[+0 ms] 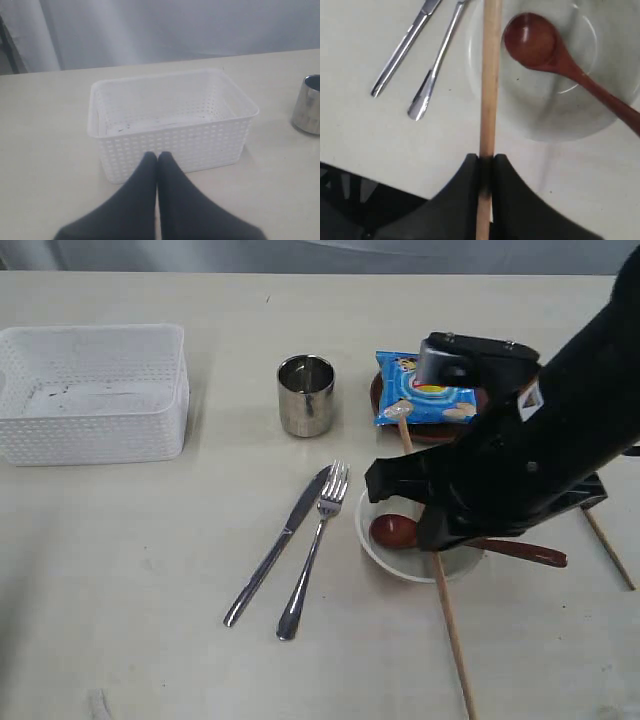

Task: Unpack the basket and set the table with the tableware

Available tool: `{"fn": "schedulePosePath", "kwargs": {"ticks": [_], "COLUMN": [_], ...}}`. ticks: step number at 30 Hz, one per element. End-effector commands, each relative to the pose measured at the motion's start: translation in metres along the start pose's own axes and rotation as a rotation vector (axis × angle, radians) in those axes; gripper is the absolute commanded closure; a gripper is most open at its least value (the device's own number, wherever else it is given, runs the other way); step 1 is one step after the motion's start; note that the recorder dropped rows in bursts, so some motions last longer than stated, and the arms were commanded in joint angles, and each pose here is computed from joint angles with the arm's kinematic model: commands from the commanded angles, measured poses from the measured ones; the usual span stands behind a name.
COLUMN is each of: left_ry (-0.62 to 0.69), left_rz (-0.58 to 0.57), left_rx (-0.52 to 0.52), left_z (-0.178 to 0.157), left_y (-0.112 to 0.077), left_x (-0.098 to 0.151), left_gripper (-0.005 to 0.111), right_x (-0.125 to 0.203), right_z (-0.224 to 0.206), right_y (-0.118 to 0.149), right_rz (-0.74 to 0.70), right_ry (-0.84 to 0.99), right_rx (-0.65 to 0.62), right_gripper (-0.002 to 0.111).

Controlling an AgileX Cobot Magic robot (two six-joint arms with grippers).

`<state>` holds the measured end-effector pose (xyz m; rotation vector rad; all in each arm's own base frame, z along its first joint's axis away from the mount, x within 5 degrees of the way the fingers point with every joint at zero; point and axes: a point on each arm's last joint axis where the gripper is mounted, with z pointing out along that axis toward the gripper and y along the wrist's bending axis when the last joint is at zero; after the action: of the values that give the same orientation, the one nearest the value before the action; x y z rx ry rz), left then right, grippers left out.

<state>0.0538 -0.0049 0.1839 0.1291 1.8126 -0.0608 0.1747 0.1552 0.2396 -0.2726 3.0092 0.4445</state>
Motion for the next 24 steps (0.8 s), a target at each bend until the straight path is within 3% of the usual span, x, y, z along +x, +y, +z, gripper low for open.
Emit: {"fn": "schedulePosePath", "kwargs": {"ticks": [1,12,24], "left_ry": [-0.009,-0.009,-0.009], "left_rz": [-0.010,-0.010,-0.010], "left_rx": [0.002,0.002,0.002], "left_z": [0.000,0.000,0.000], "left_y": [0.000,0.000,0.000], "left_x": [0.000,0.000,0.000], "left_gripper": [0.107,0.107,0.107], "right_x": [-0.013,-0.034,-0.038], "right_z": [0.022,0.064,0.068], "right_y": [-0.004,-0.009,-0.008], "right_rz": [0.019,0.037,0.049], "right_ry": [-0.024,-0.042,-0.069], "right_rx": [0.067,0.132,0.116], "right_gripper": [0.109,0.109,0.106]}}
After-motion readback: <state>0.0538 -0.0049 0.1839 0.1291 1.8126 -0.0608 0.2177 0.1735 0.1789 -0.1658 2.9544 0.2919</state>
